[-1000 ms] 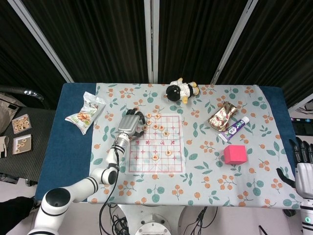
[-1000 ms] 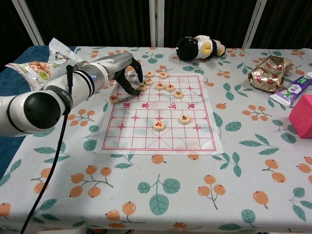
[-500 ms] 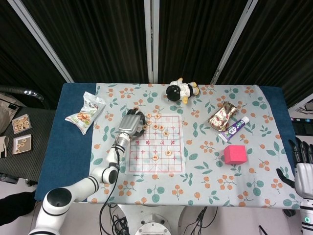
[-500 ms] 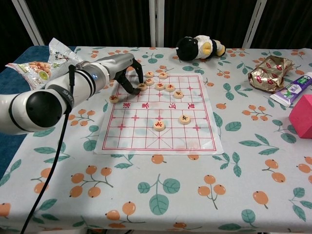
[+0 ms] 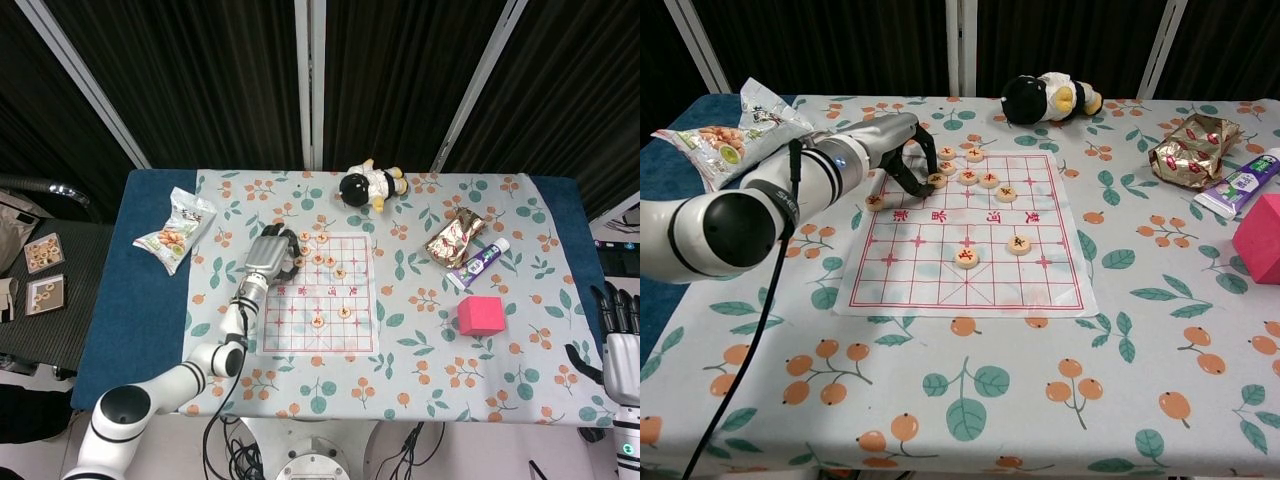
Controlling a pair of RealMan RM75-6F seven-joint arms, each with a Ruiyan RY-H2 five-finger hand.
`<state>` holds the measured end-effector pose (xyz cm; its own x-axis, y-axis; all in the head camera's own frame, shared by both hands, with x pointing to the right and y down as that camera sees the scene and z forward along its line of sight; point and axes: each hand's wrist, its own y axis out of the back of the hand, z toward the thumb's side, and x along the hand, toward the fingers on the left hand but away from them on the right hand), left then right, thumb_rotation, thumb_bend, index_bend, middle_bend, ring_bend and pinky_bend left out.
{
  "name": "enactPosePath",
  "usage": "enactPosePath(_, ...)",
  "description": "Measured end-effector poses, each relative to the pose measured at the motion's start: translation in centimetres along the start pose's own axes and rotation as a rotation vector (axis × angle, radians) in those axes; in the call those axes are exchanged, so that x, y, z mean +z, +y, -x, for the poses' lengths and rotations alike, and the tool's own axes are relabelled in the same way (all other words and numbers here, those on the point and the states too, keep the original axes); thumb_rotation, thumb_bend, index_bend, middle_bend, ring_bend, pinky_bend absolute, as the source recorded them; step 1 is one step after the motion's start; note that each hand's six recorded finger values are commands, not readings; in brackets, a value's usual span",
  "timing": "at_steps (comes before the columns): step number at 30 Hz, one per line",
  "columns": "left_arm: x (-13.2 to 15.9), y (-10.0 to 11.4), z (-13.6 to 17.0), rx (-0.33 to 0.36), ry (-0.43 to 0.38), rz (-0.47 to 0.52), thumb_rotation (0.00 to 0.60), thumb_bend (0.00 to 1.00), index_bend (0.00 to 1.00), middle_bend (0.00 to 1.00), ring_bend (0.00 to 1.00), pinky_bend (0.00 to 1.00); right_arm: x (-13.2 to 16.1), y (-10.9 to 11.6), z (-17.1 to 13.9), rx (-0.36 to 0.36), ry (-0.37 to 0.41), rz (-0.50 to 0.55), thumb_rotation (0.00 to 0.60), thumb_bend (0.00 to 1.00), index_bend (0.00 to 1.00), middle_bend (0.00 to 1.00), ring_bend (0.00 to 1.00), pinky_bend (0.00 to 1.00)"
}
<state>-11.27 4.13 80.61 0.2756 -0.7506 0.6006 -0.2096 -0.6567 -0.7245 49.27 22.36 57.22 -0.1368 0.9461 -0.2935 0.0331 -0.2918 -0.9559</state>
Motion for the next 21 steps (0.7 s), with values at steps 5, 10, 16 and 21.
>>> enactPosePath(5, -0.1, 0.5, -0.1, 0.024, 0.002, 0.013, 0.600, 0.32, 0.52, 0.23, 0.06, 0.10, -0.3, 0.0, 0.0, -0.003, -0.007, 0.001, 0.600, 0.16, 0.00, 0.00, 0.00, 0.00)
enactPosePath(10, -0.3, 1.7, -0.2, 0.056, 0.001, 0.011, 0.600, 0.32, 0.52, 0.23, 0.06, 0.11, -0.1, -0.2, 0.0, 0.001, 0.000, 0.003, 0.600, 0.16, 0.00, 0.00, 0.00, 0.00)
enactPosePath(16, -1.3, 2.1, -0.5, 0.061, 0.021, -0.003, 0.600, 0.32, 0.52, 0.23, 0.06, 0.11, 0.0, -0.2, 0.1, 0.003, 0.002, 0.003, 0.600, 0.16, 0.00, 0.00, 0.00, 0.00)
enactPosePath(21, -1.7, 2.0, -0.7, 0.053, 0.034, -0.006, 0.600, 0.33, 0.52, 0.23, 0.06, 0.11, -0.1, -0.2, 0.1, 0.006, -0.002, 0.003, 0.600, 0.15, 0.00, 0.00, 0.00, 0.00)
